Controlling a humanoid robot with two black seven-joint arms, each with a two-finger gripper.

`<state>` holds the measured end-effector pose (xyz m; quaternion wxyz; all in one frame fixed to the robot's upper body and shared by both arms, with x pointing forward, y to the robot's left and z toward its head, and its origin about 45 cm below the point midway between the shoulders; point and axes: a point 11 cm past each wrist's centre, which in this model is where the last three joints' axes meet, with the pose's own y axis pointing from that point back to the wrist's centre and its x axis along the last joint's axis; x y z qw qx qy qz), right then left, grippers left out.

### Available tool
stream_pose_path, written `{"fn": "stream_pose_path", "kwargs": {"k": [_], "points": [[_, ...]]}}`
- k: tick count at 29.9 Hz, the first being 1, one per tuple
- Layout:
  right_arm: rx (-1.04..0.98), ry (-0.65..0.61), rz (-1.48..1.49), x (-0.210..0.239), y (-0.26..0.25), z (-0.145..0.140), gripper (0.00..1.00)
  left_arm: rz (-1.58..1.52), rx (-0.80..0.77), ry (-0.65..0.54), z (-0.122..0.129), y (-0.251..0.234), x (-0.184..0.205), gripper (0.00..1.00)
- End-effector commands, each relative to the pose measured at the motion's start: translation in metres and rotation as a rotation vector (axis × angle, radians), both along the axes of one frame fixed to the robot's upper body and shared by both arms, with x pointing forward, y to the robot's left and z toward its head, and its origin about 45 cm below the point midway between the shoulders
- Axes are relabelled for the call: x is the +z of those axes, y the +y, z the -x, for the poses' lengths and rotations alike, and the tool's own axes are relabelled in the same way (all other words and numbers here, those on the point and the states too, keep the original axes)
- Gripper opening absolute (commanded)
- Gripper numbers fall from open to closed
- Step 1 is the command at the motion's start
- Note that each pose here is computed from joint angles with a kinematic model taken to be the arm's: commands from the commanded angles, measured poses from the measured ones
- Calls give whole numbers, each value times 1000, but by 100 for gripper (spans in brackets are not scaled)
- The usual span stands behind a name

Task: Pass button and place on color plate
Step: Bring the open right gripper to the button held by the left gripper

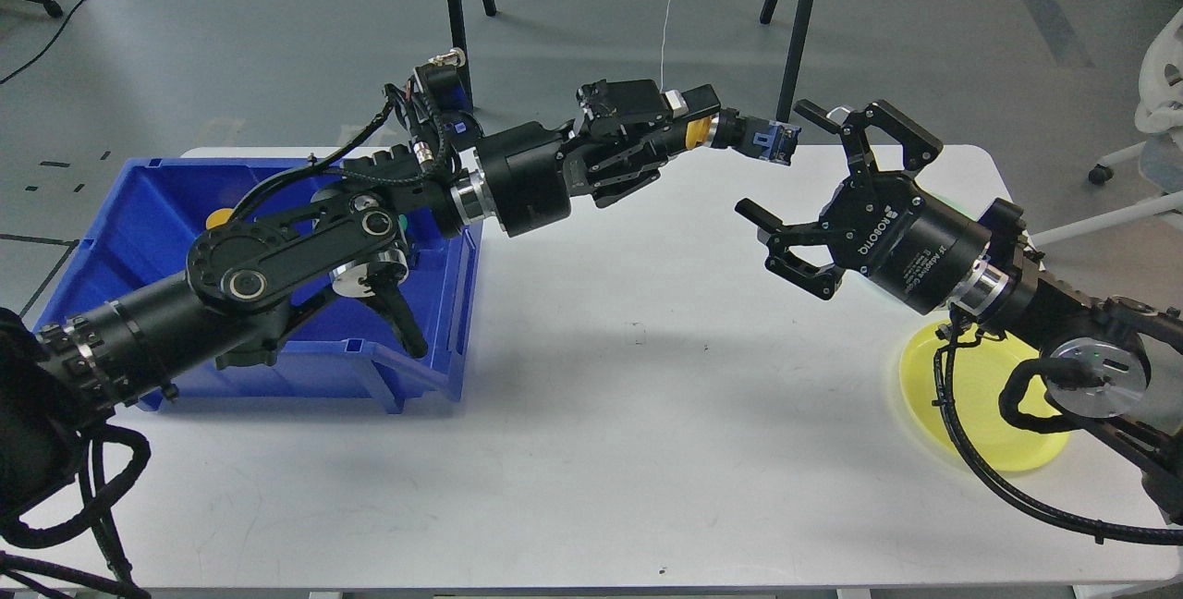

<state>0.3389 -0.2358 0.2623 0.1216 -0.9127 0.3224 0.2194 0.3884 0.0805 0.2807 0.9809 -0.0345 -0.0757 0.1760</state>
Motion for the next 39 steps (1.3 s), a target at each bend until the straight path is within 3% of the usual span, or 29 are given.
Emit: {"fn": "stream_pose_path", "kwargs": {"k": [1,6,13,26,35,39], "points": [[9,-12,3,5,2,-2,98,0,0,0,0,0,0,9],[19,-37,0,14,7,-7,93,1,1,-1,0,0,0,9],[29,-38,14,12,9,-6,60,2,5,-3,-1,0,1,9],[39,-37,11,12,13,-5,30,2,5,-3,-1,0,1,9],[39,-37,9,11,14,-6,28,1,4,-2,0,0,0,9],[40,-35,8,11,14,-5,34,2,6,-2,-1,1,0,9]]}}
